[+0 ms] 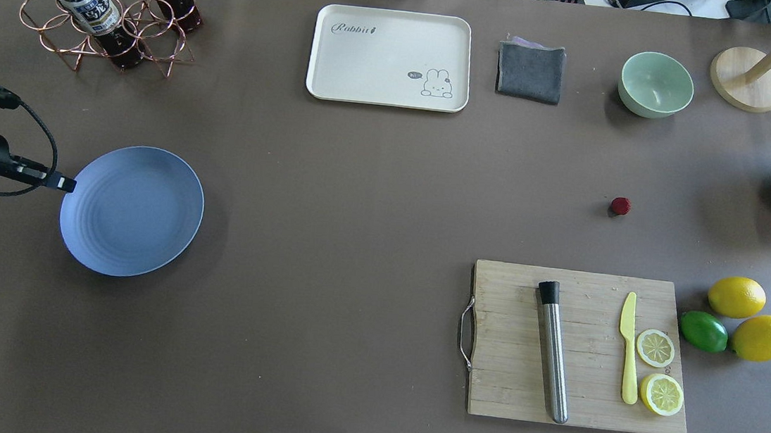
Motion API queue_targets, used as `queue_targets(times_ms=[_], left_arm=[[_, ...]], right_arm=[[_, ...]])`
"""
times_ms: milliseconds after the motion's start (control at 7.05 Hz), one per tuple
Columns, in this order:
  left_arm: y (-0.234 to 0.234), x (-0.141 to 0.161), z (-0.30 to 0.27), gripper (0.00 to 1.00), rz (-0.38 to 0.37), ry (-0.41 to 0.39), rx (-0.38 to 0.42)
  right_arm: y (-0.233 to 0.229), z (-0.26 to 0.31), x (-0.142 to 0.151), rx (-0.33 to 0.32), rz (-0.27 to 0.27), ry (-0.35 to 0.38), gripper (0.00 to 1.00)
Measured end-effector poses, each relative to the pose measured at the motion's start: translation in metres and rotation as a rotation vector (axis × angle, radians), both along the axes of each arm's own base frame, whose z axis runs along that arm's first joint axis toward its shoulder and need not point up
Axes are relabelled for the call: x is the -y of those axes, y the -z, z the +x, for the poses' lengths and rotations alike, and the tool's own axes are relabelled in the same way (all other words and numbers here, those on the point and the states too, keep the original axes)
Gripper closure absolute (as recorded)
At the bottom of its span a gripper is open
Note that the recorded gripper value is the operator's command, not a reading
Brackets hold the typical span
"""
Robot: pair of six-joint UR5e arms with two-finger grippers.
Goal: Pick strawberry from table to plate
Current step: 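Push the blue plate inward with the left gripper while the right arm moves in, then withdraw the left gripper while lowering the right gripper over the red strawberry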
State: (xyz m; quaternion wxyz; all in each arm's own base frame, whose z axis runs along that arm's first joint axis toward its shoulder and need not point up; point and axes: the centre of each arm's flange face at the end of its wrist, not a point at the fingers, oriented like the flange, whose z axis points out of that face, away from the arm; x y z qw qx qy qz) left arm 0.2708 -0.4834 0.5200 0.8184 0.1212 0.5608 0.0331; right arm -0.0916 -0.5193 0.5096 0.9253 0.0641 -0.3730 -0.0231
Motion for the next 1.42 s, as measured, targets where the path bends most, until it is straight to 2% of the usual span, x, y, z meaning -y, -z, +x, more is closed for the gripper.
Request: queue_targets(times_ms=[284,567,993,1276,1418], left_arm=[[0.061,0.023,0.040,1.00,-0.068,0.023,-0.073],[0.127,0.036,0.106,1.00,-0.099,0.062,-0.062],[0.212,0.012,0.216,1.00,-0.121,0.106,-0.003],[0.229,0.002,0.236,1.00,-0.115,0.109,0.007],[0.231,0.001,0.238,0.65,-0.113,0.109,0.008]], right_arm=[[0.000,0.000,0.000,0.000,0.000,0.000,0.00],[0.000,0.000,0.000,0.002,-0.001,-0.001,0.00],[-0.001,-0.001,0.000,0.001,-0.004,0.001,0.00],[-0.002,-0.005,0.000,0.000,-0.007,0.007,0.00],[-0.003,-0.007,0.000,-0.001,-0.009,0.011,0.00]])
